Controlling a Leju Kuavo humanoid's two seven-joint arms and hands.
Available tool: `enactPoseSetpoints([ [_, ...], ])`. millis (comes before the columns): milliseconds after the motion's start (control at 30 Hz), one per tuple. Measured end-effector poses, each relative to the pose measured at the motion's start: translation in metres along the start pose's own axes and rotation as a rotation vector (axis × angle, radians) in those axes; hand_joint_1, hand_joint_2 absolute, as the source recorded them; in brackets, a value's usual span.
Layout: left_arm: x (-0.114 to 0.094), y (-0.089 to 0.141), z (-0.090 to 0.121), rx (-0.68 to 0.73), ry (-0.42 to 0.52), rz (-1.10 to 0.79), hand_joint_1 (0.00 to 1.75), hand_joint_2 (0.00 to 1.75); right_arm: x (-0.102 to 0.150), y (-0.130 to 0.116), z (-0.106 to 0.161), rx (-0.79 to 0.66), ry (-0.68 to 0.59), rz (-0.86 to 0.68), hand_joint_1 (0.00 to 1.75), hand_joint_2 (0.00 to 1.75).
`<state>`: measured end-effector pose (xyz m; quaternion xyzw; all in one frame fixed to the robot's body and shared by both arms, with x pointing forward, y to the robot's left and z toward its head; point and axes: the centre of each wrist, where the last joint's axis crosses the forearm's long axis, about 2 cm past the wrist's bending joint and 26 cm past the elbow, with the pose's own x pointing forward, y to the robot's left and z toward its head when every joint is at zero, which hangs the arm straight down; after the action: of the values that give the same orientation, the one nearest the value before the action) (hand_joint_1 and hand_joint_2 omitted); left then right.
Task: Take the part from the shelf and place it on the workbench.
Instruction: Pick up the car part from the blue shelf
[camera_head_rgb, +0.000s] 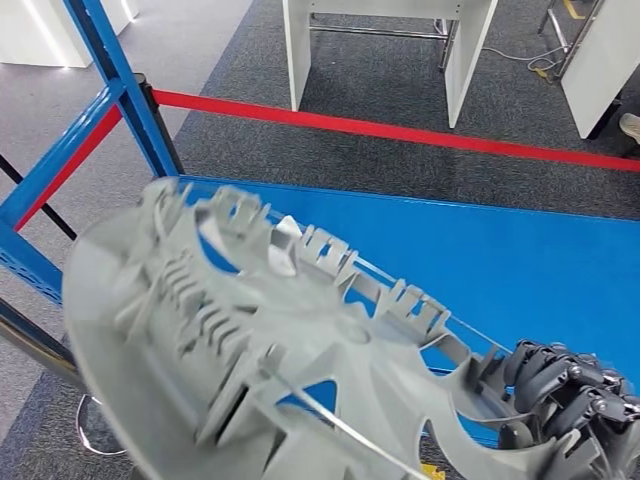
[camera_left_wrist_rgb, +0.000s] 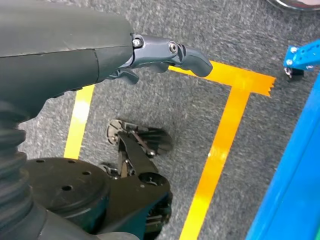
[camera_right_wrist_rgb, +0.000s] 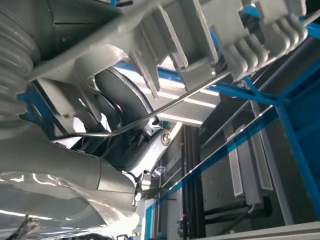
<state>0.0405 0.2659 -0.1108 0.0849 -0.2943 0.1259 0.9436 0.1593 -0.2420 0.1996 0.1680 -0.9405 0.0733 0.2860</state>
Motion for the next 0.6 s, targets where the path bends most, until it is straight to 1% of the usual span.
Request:
enactPoseSetpoints([
  [200,0.0,0.0,0.0,0.004,0.004,-0.015,0.0,1.75,-0.001,0.003,0.0,-0.009,0.001,-0.03,1.75,1.75],
  [333,0.0,0.0,0.0,0.019,0.022,-0.071,0.0,1.75,-0.004,0.006,0.002,-0.021,0.013,-0.091,1.75,1.75],
  [467,-0.002,-0.008,0.004,0.037,0.034,-0.207,0.0,1.75,-0.015,0.01,0.019,-0.044,0.077,-0.212,1.75,1.75],
  [600,-0.008,-0.019,0.01,-0.003,0.026,-0.334,0.0,1.75,-0.025,0.013,0.036,-0.038,0.152,-0.222,1.75,1.75],
])
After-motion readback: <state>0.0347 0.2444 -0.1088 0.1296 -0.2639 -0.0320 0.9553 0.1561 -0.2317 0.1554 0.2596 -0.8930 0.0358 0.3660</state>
